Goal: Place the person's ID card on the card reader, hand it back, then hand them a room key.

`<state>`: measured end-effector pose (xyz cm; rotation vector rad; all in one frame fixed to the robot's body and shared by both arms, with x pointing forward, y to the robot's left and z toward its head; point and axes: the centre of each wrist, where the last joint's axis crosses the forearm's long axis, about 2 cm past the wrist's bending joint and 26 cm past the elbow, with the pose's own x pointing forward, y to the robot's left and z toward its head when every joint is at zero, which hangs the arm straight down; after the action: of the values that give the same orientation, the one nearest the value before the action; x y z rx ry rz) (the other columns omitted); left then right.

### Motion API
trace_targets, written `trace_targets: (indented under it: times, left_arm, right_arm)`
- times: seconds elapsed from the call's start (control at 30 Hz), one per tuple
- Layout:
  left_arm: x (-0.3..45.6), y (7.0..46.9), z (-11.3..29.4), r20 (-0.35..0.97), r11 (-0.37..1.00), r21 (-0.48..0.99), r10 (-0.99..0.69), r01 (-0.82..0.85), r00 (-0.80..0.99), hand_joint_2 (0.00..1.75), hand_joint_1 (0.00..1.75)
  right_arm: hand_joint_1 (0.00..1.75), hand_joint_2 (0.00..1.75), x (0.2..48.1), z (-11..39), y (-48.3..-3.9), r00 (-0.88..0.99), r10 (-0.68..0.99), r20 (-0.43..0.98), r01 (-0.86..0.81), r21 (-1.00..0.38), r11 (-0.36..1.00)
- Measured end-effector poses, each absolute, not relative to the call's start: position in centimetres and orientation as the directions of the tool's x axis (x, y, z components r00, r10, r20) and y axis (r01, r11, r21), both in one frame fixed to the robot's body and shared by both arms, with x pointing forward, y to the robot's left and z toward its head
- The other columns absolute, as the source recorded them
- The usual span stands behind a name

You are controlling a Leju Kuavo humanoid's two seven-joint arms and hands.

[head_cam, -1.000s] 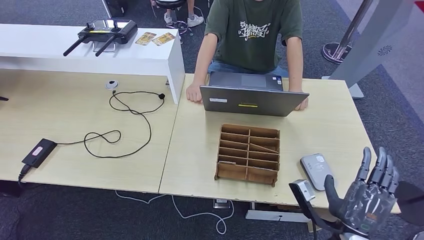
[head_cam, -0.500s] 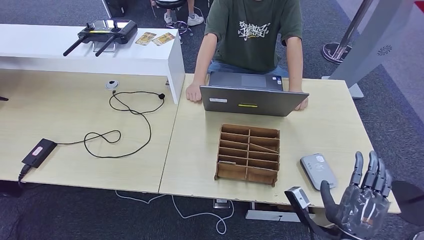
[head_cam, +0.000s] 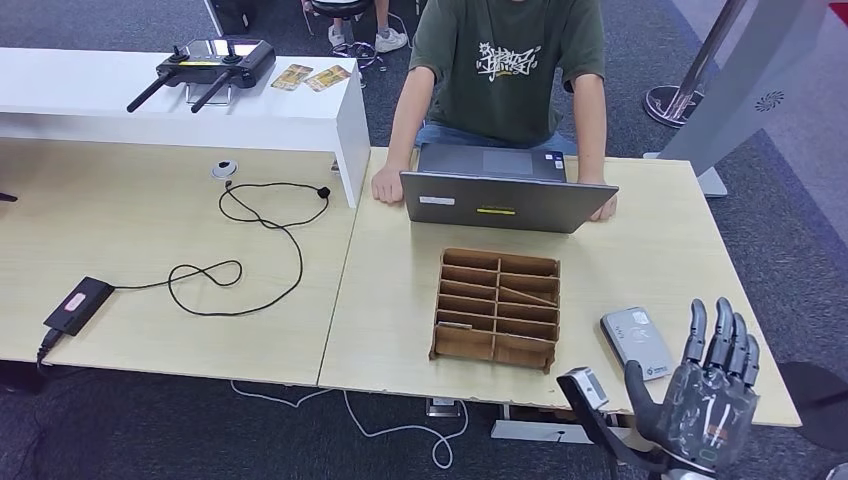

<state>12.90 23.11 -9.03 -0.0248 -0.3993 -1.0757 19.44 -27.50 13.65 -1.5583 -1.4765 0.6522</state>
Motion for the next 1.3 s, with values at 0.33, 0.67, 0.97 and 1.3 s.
trace_targets:
  times: [0.33, 0.67, 0.97, 1.3]
  left_arm:
    - [12.4, 23.4, -9.2, 0.331, 0.504, 0.170, -0.839, 0.847, 0.432, 0.00, 0.00]
    - [12.2, 23.6, -9.3, 0.334, 0.527, 0.165, -0.825, 0.834, 0.455, 0.00, 0.00]
    - [12.2, 23.9, -9.3, 0.330, 0.527, 0.166, -0.826, 0.833, 0.457, 0.00, 0.00]
    - [12.2, 24.1, -9.3, 0.326, 0.519, 0.160, -0.831, 0.840, 0.452, 0.00, 0.00]
  right_arm:
    - [0.00, 1.75, 20.0, 15.0, -27.5, 0.189, 0.972, 0.143, 0.469, -0.882, 0.038]
    - [0.00, 1.75, 19.7, 15.3, -24.3, 0.110, 0.989, 0.102, 0.434, -0.900, 0.045]
    - [0.00, 1.75, 19.0, 14.7, -23.1, 0.060, 0.996, 0.064, 0.382, -0.923, 0.036]
    - [0.00, 1.75, 18.6, 14.2, -22.9, 0.066, 0.998, 0.009, 0.304, -0.952, -0.011]
